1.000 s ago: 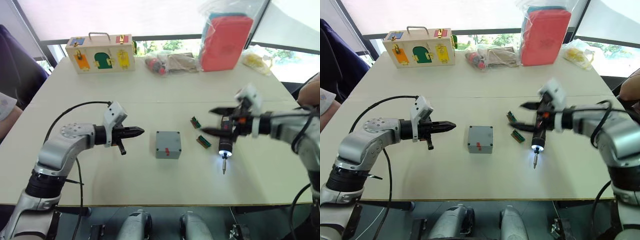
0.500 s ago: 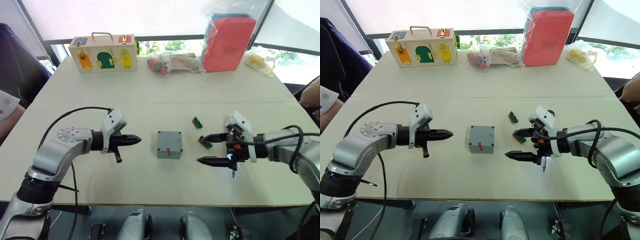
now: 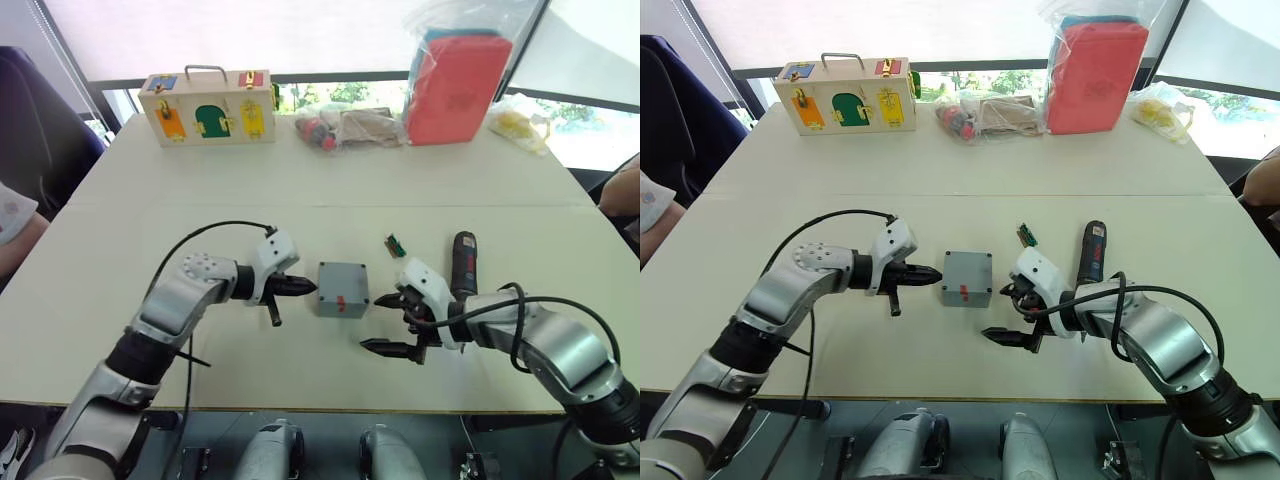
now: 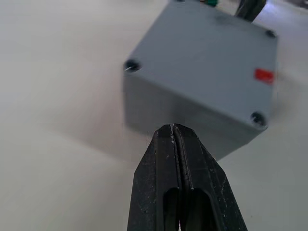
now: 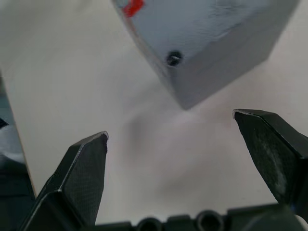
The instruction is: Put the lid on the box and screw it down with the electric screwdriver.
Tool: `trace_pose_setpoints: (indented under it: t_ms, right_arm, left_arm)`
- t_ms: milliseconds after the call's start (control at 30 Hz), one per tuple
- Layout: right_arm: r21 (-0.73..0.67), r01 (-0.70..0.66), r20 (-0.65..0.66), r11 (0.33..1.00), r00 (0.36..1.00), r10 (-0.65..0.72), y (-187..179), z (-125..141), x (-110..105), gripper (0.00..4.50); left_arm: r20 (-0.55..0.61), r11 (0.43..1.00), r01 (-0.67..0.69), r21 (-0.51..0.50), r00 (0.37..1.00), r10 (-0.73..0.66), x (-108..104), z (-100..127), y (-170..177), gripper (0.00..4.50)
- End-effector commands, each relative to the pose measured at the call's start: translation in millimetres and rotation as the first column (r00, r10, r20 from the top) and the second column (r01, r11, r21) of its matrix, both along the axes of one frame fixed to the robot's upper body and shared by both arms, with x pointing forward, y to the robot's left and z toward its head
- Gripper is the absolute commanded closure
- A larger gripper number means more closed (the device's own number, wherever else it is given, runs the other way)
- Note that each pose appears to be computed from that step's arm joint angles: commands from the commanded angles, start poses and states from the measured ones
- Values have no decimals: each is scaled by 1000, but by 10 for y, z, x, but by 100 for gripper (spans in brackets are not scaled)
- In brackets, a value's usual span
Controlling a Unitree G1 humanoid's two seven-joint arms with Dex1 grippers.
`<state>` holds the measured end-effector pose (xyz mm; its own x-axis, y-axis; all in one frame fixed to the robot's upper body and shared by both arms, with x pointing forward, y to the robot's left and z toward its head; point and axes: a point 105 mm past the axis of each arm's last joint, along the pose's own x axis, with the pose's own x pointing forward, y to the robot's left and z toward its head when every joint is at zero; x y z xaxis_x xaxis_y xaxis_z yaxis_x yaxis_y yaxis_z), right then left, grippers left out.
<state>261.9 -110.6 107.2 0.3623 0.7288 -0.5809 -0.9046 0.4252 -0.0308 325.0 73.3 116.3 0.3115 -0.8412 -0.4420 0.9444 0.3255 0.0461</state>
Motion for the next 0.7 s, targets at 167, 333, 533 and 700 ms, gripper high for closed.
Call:
trace_pose_setpoints:
  t_ms: [167,333,533,700]
  right_arm:
    - [95,-59,13,994,998,58,297,155,-136,5]
    - [109,-50,5,993,999,50,338,184,-188,5]
    - [43,7,48,999,999,-9,19,300,-164,5]
    - [-20,101,144,995,985,-97,-229,310,164,5]
  left_arm:
    - [90,1000,-9,26,996,6,326,59,-161,450]
    - [108,998,-44,44,993,39,439,78,-48,450]
    - [115,992,-74,98,991,63,341,127,288,450]
    - [45,995,-3,104,999,-1,14,87,308,450]
